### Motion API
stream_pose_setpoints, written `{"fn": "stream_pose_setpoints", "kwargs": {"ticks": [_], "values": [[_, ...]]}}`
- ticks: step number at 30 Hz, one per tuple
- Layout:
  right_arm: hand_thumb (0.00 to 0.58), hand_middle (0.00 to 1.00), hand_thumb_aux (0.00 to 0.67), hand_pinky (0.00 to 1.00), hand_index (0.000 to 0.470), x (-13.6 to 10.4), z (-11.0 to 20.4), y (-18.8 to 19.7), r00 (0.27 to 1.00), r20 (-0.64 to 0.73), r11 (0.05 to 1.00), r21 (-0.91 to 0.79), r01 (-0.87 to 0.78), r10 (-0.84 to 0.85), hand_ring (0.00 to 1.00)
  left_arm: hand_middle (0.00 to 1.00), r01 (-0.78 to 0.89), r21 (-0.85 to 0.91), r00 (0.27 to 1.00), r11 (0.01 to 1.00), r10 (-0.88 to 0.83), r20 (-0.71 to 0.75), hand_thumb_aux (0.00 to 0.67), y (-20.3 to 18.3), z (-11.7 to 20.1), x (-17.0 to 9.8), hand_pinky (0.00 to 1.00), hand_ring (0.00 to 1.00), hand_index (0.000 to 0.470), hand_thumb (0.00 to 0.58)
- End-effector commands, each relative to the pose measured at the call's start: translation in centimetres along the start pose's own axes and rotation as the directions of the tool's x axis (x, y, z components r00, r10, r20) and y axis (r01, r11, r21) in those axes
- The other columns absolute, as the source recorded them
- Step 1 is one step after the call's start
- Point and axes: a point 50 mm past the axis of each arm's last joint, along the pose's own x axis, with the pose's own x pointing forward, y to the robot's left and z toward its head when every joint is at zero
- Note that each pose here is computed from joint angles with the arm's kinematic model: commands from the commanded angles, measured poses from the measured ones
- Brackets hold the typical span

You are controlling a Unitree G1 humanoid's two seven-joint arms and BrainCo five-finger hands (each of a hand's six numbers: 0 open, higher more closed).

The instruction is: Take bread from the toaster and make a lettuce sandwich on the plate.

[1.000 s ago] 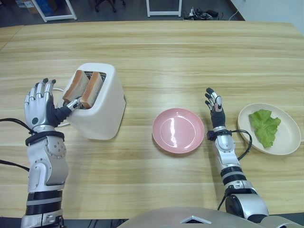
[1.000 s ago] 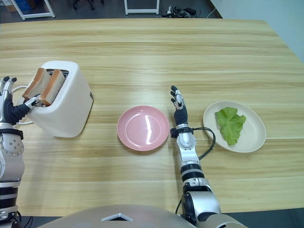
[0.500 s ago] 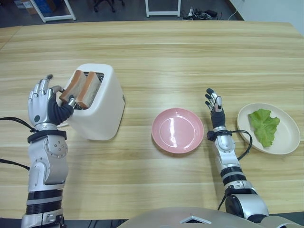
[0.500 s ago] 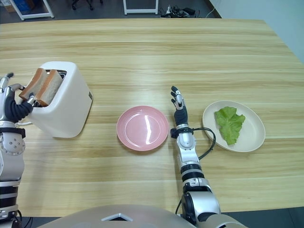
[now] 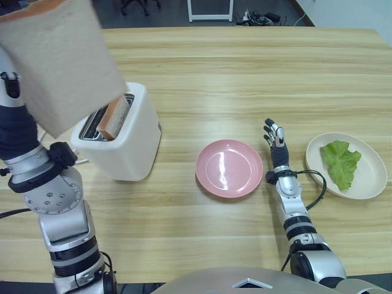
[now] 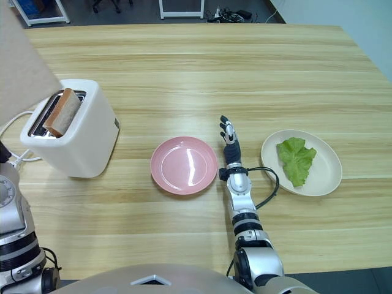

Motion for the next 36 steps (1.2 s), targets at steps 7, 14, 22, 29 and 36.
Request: {"fn": "stream_pose_setpoints", "kwargs": {"ticks": [7, 14, 22, 29, 36], "values": [[0.000, 0.00, 0.000, 0.00, 0.000, 0.0, -0.2, 0.3, 1.000, -0.020, 1.000, -0.006, -0.012, 0.012, 0.00, 1.00, 0.149, -0.593, 0.783, 0.791, -0.460, -0.418, 0.670, -14.1, -3.9, -8.4, 1.00, 1.00, 0.470, 0.580], [0.000, 0.00, 0.000, 0.00, 0.000, -0.2, -0.2, 0.6, 1.000, -0.021, 1.000, -0.009, -0.016, 0.016, 0.00, 1.00, 0.250, -0.539, 0.534, 0.804, -0.579, -0.616, 0.670, -19.1, -7.2, -15.3, 1.00, 1.00, 0.470, 0.580], [0.000, 0.00, 0.000, 0.00, 0.000, -0.4, -0.2, 0.8, 1.000, -0.023, 1.000, -0.007, -0.018, 0.017, 0.00, 1.00, 0.433, -0.428, 0.487, 0.793, -0.606, -0.630, 0.670, -18.2, -7.9, -17.0, 1.00, 1.00, 0.470, 0.580], [0.000, 0.00, 0.000, 0.00, 0.000, -0.5, -0.1, 0.9, 1.000, -0.020, 1.000, -0.009, -0.017, 0.017, 0.00, 0.00, 0.561, -0.378, 0.475, 0.737, -0.660, -0.582, 0.000, -17.5, -7.0, -16.9, 0.00, 0.00, 0.000, 0.000], [0.000, 0.00, 0.000, 0.00, 0.000, -0.6, 0.8, 1.0, 0.999, 0.014, 0.999, -0.014, -0.028, 0.029, 0.00, 0.00, 0.720, -0.151, 0.502, 0.677, -0.659, -0.560, 0.000, -17.3, -6.4, -16.0, 0.00, 0.00, 0.000, 0.000]]}}
